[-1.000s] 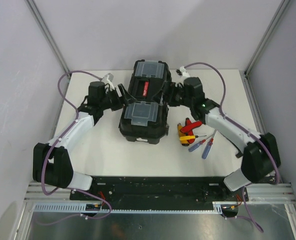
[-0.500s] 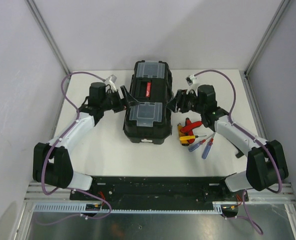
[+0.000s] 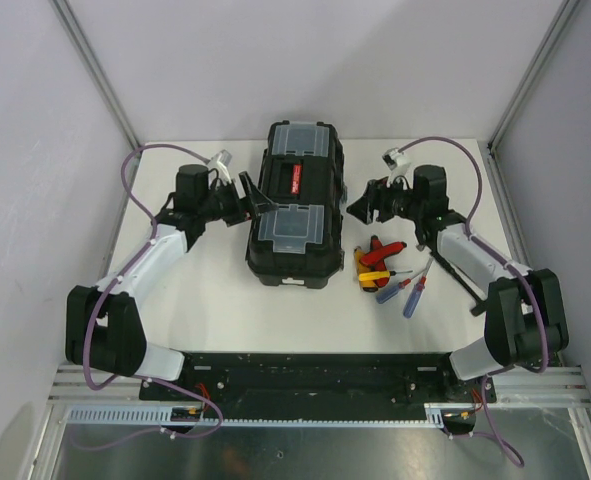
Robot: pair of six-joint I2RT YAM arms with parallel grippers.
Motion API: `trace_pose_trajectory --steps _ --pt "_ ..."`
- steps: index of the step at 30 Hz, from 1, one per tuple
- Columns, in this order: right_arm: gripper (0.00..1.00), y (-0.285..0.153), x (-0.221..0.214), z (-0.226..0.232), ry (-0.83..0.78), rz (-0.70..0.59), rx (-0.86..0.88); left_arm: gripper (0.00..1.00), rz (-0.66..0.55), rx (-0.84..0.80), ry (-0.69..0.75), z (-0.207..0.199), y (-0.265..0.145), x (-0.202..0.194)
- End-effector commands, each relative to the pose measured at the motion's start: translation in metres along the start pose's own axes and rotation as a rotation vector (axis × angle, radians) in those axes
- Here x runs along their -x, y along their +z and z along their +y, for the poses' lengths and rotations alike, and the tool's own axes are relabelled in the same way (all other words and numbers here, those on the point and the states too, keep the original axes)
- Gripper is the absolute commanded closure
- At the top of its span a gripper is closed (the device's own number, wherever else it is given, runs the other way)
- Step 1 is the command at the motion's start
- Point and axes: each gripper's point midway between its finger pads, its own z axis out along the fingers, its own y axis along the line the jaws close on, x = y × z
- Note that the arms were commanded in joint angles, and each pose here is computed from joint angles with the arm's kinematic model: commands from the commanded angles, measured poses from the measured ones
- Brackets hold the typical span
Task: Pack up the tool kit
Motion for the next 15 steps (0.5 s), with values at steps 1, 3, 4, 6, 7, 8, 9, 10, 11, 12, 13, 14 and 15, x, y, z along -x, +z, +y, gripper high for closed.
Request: trace_pose_trajectory --steps 1,3,4,6,7,8,9,10,11,12,13,14,15 --pt "0.30 0.001 0.016 0.012 -0.204 -0.038 0.131 0.16 -0.006 -0.033 0.031 -0.008 -0.006 0.008" --pt "0.28 0.002 0.014 0.012 -0.267 -0.033 0.157 0.16 -0.006 -0.034 0.033 -0.008 -0.007 0.009" --pt "0.28 0.003 0.012 0.012 -0.289 -0.030 0.167 0.16 -0.008 -0.034 0.034 -0.008 -0.007 0.010" --pt "0.26 0.006 0.009 0.012 -0.329 -0.028 0.182 0.16 -0.009 -0.034 0.037 -0.008 -0.007 0.012" --pt "0.26 0.007 0.008 0.011 -0.343 -0.028 0.185 0.16 -0.009 -0.034 0.037 -0.008 -0.008 0.012" --pt "0.26 0.009 0.007 0.010 -0.356 -0.029 0.187 0.16 -0.009 -0.035 0.038 -0.008 -0.008 0.013" --pt "0.26 0.011 0.007 0.008 -0.370 -0.032 0.187 0.16 -0.009 -0.034 0.038 -0.007 -0.008 0.013" --pt "0.26 0.013 0.007 0.008 -0.386 -0.037 0.190 0.16 -0.009 -0.035 0.038 -0.007 -0.008 0.014" --pt "0.26 0.016 0.008 0.007 -0.400 -0.044 0.193 0.16 -0.008 -0.035 0.039 -0.007 -0.008 0.014" --pt "0.26 0.018 0.009 0.006 -0.413 -0.053 0.196 0.16 -0.008 -0.034 0.038 -0.007 -0.008 0.014" --pt "0.26 0.021 0.010 0.006 -0.425 -0.064 0.201 0.16 -0.005 -0.034 0.037 -0.006 -0.008 0.014" --pt "0.26 0.024 0.011 0.006 -0.437 -0.075 0.208 0.16 -0.003 -0.034 0.037 -0.006 -0.008 0.014" --pt "0.26 0.026 0.013 0.007 -0.447 -0.086 0.215 0.16 -0.003 -0.034 0.037 -0.006 -0.008 0.014"
